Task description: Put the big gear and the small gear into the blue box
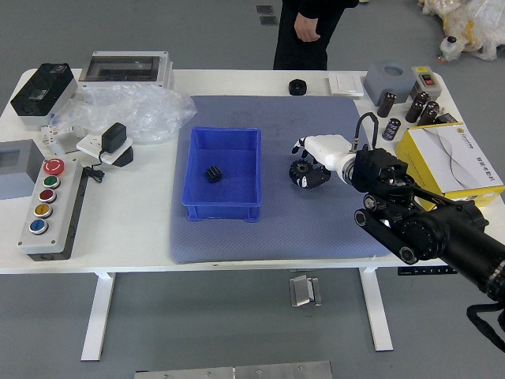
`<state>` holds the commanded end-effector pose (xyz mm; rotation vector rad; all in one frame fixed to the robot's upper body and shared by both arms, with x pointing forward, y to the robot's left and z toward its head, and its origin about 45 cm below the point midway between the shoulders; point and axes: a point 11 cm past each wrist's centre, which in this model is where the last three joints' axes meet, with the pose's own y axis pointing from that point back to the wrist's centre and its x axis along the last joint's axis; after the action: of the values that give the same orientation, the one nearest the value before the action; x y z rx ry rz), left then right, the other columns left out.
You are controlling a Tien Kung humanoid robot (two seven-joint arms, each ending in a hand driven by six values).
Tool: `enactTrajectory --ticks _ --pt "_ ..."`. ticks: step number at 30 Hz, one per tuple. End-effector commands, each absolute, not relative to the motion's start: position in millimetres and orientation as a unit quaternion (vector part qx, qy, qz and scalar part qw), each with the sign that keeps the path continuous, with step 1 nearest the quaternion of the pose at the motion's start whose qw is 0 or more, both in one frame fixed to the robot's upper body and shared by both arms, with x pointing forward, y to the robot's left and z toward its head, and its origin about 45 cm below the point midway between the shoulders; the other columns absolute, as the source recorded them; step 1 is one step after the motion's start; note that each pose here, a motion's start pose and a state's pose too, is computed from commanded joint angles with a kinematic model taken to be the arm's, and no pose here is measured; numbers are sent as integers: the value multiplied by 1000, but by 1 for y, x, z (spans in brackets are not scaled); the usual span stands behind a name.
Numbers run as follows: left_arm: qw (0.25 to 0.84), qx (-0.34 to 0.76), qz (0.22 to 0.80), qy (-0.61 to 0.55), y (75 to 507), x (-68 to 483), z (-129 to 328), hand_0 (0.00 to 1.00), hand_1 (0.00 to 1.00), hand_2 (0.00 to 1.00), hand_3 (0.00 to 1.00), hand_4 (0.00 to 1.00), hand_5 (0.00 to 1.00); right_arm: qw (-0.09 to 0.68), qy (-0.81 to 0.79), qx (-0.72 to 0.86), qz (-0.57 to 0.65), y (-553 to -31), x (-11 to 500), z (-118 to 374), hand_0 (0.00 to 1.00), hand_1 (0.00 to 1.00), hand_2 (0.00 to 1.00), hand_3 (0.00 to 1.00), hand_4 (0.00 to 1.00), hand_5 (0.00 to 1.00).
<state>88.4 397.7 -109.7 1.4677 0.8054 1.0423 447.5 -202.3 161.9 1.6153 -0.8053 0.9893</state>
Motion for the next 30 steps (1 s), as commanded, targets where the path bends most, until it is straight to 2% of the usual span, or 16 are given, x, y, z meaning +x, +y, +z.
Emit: enactTrajectory --ticks 19,20,30 --pt "553 620 440 340 396 90 -110 848 815 793 821 663 308 521 -334 670 410 -202 450 156 618 573 708 800 778 290" --pt "553 620 440 340 396 90 -110 848 815 794 821 662 308 521 -334 670 411 -202 450 156 613 575 688 770 766 287" --pt "554 620 440 340 395 90 -110 848 815 794 821 662 308 523 -334 668 412 -202 448 152 609 571 674 748 762 295"
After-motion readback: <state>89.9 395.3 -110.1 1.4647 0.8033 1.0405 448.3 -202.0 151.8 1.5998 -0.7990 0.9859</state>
